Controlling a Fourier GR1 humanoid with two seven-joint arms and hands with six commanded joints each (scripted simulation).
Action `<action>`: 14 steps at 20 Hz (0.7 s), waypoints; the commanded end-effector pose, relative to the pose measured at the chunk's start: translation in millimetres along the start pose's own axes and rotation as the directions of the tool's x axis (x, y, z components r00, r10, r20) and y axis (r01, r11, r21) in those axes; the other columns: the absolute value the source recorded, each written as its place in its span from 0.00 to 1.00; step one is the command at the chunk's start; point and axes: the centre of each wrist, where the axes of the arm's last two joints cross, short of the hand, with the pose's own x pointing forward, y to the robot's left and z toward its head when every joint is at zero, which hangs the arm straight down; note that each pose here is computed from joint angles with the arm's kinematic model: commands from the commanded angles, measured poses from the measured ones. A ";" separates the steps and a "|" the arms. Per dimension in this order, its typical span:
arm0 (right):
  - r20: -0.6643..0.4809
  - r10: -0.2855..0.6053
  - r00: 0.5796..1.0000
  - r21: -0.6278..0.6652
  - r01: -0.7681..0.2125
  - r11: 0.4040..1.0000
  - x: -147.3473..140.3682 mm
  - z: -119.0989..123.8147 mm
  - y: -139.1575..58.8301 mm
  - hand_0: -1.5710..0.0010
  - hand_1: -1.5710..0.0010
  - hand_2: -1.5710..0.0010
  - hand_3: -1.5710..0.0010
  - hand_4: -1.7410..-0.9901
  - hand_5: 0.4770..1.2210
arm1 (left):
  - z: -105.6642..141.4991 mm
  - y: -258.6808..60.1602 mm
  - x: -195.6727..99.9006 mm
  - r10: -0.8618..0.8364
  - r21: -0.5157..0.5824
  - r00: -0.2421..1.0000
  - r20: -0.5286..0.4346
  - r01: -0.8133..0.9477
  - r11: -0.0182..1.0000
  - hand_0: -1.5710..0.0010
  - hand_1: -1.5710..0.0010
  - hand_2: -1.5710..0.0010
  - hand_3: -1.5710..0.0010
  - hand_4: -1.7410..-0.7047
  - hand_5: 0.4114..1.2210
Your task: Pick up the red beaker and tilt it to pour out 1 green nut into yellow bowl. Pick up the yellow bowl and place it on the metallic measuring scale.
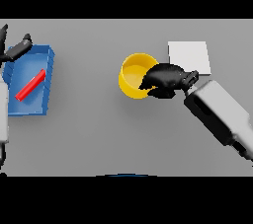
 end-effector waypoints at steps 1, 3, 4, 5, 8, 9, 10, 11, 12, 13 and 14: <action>-0.005 0.000 1.000 0.002 0.000 1.000 -0.3 -0.5 -2.7 0.01 0.02 0.01 0.13 0.02 1.00 | -0.4 0.7 -0.7 0.000 0.003 1.000 0.004 0.000 1.000 1.00 1.00 1.00 1.00 0.91 0.40; -0.005 -0.008 1.000 -0.006 0.008 1.000 -0.9 -0.7 -9.4 0.00 0.01 0.01 0.16 0.02 1.00 | 1.0 1.2 -4.1 0.002 0.002 1.000 0.011 -0.002 1.000 1.00 1.00 1.00 1.00 0.91 0.41; -0.009 -0.007 1.000 -0.019 0.007 1.000 -5.3 2.3 -13.3 0.00 0.01 0.00 0.18 0.02 1.00 | 0.8 0.3 -3.1 -0.001 0.000 1.000 0.005 0.001 1.000 1.00 1.00 1.00 1.00 0.91 0.41; -0.040 -0.001 0.999 -0.032 0.000 0.999 -10.3 4.9 -18.1 0.00 0.01 0.00 0.19 0.02 1.00 | -1.9 -0.3 -1.2 -0.007 0.001 1.000 -0.003 0.007 1.000 1.00 1.00 1.00 1.00 0.91 0.41; -0.120 0.022 0.992 -0.070 -0.031 0.997 -23.4 13.2 -30.4 0.04 0.01 0.00 0.16 0.02 1.00 | -3.4 3.6 -0.9 -0.011 0.004 1.000 0.006 0.011 1.000 1.00 1.00 1.00 1.00 0.92 0.42; -0.150 0.009 0.989 -0.068 -0.020 0.998 -28.1 17.4 -34.7 0.03 0.01 0.00 0.15 0.02 1.00 | -2.7 6.7 -1.8 -0.011 0.009 1.000 0.005 0.011 1.000 1.00 1.00 1.00 1.00 0.92 0.42; -0.165 0.009 0.986 -0.078 -0.022 0.997 -34.4 21.1 -34.5 0.03 0.01 0.00 0.12 0.02 1.00 | -3.1 6.4 -3.8 -0.004 0.006 1.000 0.003 0.004 1.000 1.00 1.00 1.00 1.00 0.92 0.42; -0.182 0.011 0.983 -0.082 -0.026 0.996 -41.3 23.1 -34.3 0.02 0.01 0.00 0.11 0.02 1.00 | -2.2 5.2 -3.5 0.003 0.006 1.000 -0.001 -0.003 1.000 1.00 1.00 1.00 1.00 0.91 0.42; -0.199 0.005 0.980 -0.090 -0.023 0.996 -49.1 25.7 -33.5 0.02 0.01 0.00 0.10 0.02 1.00 | -2.2 3.5 -6.2 0.005 0.003 1.000 -0.004 -0.005 1.000 1.00 1.00 1.00 1.00 0.90 0.42; -0.220 0.000 0.976 -0.093 -0.021 0.995 -56.4 28.5 -35.5 0.01 0.00 0.00 0.10 0.02 1.00 | -2.1 4.4 -5.7 -0.002 0.011 1.000 -0.013 0.002 1.000 1.00 1.00 1.00 1.00 0.90 0.43; -0.251 0.001 0.968 -0.095 -0.026 0.995 -60.0 28.0 -36.5 0.01 0.00 0.00 0.12 0.02 1.00 | -1.8 4.3 -6.5 -0.008 0.004 1.000 -0.012 0.008 1.000 1.00 1.00 1.00 1.00 0.91 0.42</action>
